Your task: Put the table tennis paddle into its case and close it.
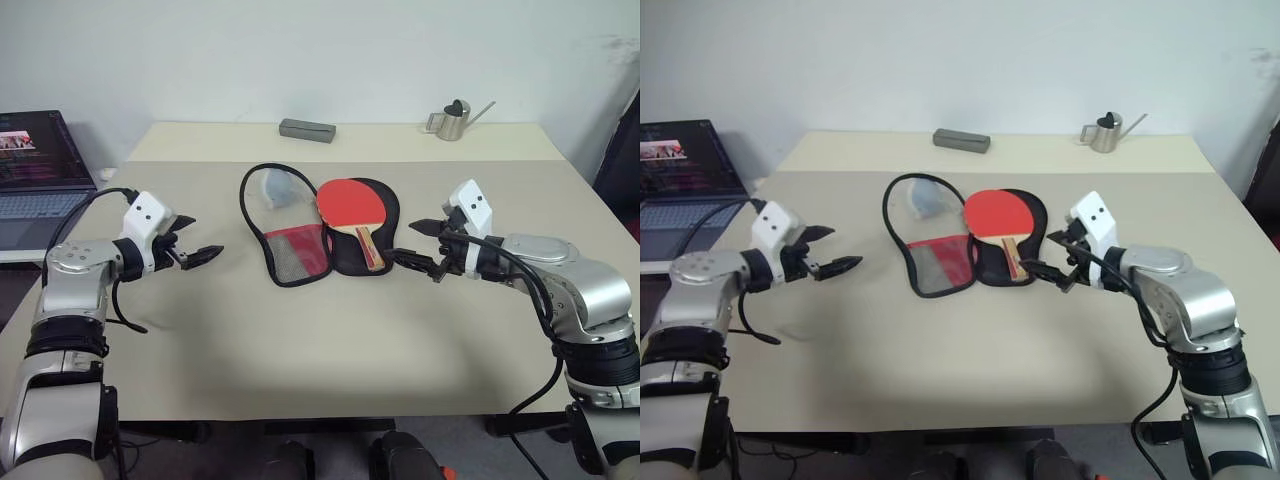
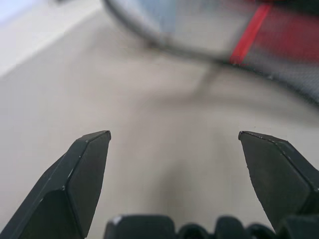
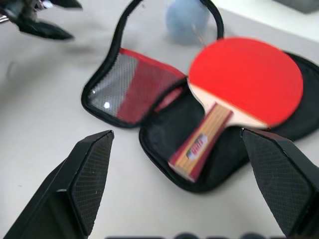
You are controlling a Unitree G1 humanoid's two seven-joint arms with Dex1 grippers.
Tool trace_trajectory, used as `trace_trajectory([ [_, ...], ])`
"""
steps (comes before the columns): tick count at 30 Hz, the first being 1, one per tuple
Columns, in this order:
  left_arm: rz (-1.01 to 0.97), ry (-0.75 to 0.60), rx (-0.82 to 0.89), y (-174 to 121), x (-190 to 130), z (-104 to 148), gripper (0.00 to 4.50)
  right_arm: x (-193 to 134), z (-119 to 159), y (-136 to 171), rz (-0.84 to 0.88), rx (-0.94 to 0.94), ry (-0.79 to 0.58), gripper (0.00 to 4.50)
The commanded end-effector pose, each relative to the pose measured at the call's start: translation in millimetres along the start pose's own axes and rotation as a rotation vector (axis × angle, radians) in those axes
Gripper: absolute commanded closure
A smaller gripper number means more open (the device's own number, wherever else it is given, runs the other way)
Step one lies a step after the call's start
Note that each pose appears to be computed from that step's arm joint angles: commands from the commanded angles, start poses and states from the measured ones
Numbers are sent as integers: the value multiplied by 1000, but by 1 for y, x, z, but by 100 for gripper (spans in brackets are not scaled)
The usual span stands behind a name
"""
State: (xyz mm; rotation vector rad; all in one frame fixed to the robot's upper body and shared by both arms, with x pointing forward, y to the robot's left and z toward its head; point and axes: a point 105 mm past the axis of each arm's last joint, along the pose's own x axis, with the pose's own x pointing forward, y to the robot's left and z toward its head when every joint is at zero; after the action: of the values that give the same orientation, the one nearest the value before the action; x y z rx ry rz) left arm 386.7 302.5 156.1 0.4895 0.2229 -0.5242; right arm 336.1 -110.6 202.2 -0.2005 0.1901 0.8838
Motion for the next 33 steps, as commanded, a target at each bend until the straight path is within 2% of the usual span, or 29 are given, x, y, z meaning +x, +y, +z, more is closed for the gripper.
trace_trajectory([
  [1,39,-36,52,8,4,16,0,-3,17,6,13,-36,-55,2],
  [7,-21,-86,54,-2,19,30,0,10,27,5,-19,71,-104,2],
  [12,-76,-123,49,-8,21,39,0,27,27,8,-44,75,-92,2],
  [23,17,26,107,7,29,24,0,33,27,12,-42,61,-84,2],
  [33,17,69,160,-31,84,29,0,25,21,9,-73,63,-71,2],
])
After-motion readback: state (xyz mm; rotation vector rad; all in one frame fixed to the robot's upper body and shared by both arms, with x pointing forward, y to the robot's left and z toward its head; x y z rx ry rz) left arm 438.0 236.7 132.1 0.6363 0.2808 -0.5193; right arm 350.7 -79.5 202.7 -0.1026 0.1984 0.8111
